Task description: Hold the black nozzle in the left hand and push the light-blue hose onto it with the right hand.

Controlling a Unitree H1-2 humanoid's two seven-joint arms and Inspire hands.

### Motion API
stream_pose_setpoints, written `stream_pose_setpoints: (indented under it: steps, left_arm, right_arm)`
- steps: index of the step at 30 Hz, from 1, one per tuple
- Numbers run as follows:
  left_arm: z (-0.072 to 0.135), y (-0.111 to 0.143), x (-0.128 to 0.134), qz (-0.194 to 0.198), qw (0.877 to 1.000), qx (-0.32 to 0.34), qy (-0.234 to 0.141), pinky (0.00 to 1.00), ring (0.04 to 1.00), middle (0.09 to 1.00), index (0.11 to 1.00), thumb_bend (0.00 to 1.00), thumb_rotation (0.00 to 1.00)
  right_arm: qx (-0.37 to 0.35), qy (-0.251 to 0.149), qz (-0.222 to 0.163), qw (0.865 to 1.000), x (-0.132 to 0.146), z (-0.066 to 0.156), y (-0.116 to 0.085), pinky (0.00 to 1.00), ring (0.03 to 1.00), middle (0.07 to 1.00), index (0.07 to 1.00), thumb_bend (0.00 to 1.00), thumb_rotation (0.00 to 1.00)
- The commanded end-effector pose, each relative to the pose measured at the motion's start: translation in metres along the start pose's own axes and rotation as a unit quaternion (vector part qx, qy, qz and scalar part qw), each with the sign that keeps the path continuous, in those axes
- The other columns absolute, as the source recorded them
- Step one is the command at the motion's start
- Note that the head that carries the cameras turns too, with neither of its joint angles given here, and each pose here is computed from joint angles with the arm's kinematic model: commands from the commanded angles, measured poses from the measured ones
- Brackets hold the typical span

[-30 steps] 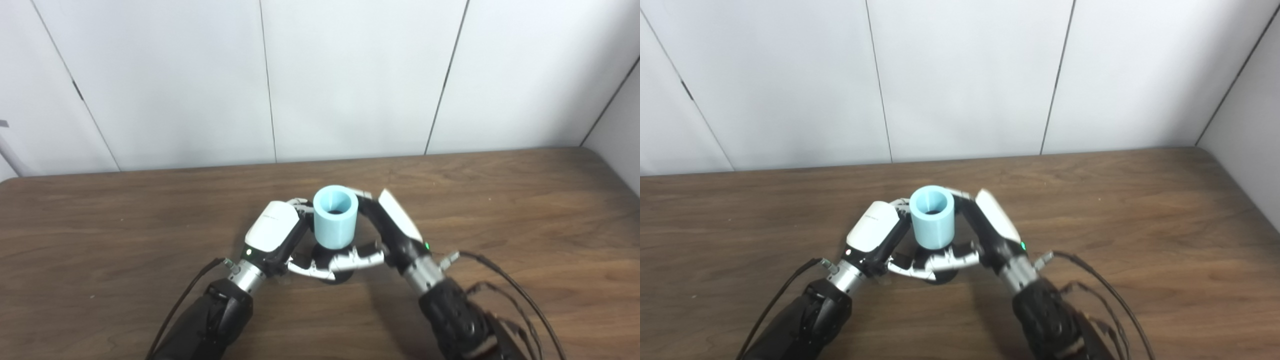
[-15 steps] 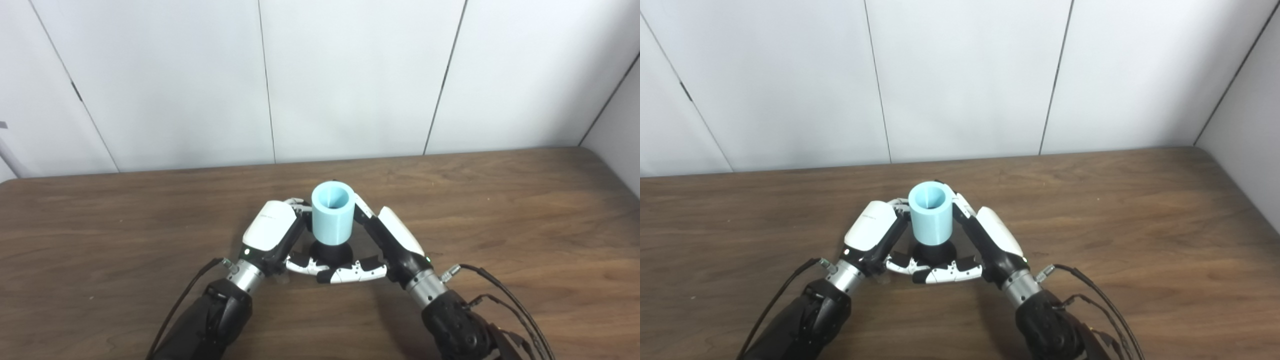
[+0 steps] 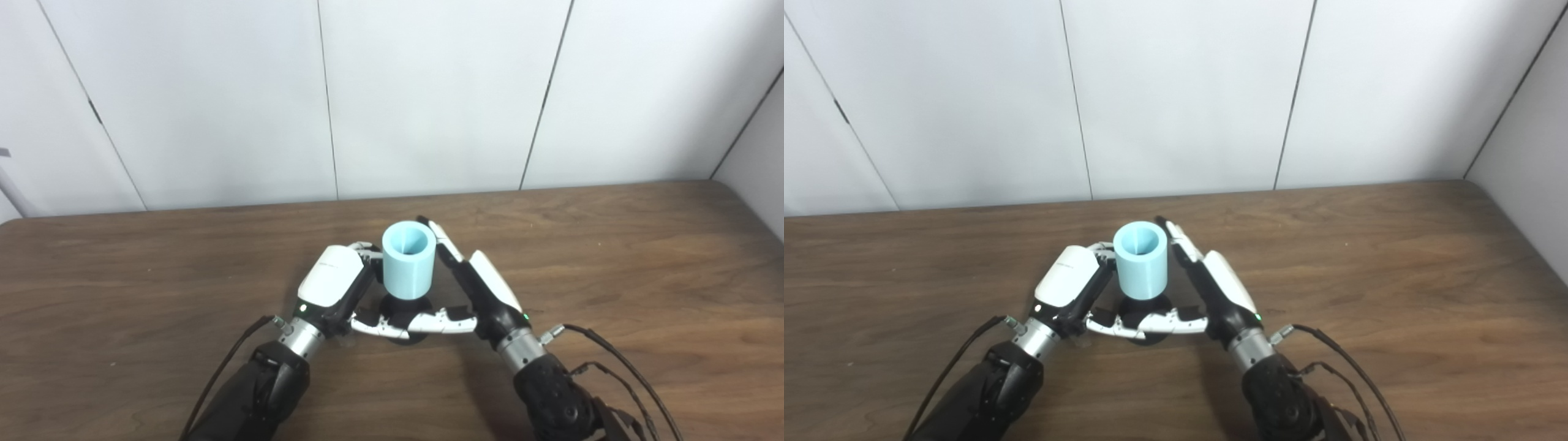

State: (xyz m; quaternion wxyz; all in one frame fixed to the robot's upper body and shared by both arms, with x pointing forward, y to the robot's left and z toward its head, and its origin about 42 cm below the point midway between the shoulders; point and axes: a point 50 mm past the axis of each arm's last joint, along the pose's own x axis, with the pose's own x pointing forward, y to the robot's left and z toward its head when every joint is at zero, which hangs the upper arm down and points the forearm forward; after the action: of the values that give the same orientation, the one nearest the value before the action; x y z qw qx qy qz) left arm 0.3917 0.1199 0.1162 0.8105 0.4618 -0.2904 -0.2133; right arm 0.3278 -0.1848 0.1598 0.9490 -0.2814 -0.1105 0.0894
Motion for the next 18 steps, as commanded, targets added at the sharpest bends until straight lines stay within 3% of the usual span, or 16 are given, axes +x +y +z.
stream_pose_setpoints:
  steps: [1,8,13,18]
  left_arm:
    - [0.005,-0.115,-0.125,-0.145,0.978,-0.079,0.130,0.76,0.513,0.449,0.480,0.50,0.00]
    - [0.004,-0.115,-0.126,-0.146,0.978,-0.080,0.129,0.76,0.511,0.446,0.482,0.50,0.00]
    - [0.006,-0.113,-0.125,-0.145,0.978,-0.080,0.128,0.75,0.512,0.446,0.486,0.50,0.00]
    - [0.006,-0.113,-0.124,-0.147,0.977,-0.080,0.129,0.76,0.511,0.445,0.487,0.50,0.00]
  right_arm:
    - [0.011,-0.056,-0.063,0.996,0.015,0.019,-0.024,0.97,1.000,1.000,1.000,1.00,0.60]
    - [0.020,-0.054,-0.087,0.995,0.020,0.005,-0.034,0.96,1.000,1.000,1.000,1.00,0.62]
    - [0.014,-0.080,-0.107,0.991,0.022,-0.001,-0.043,1.00,1.000,1.000,1.000,1.00,0.65]
    - [-0.050,-0.136,-0.138,0.980,0.015,0.032,-0.057,1.00,1.000,1.000,1.000,1.00,0.77]
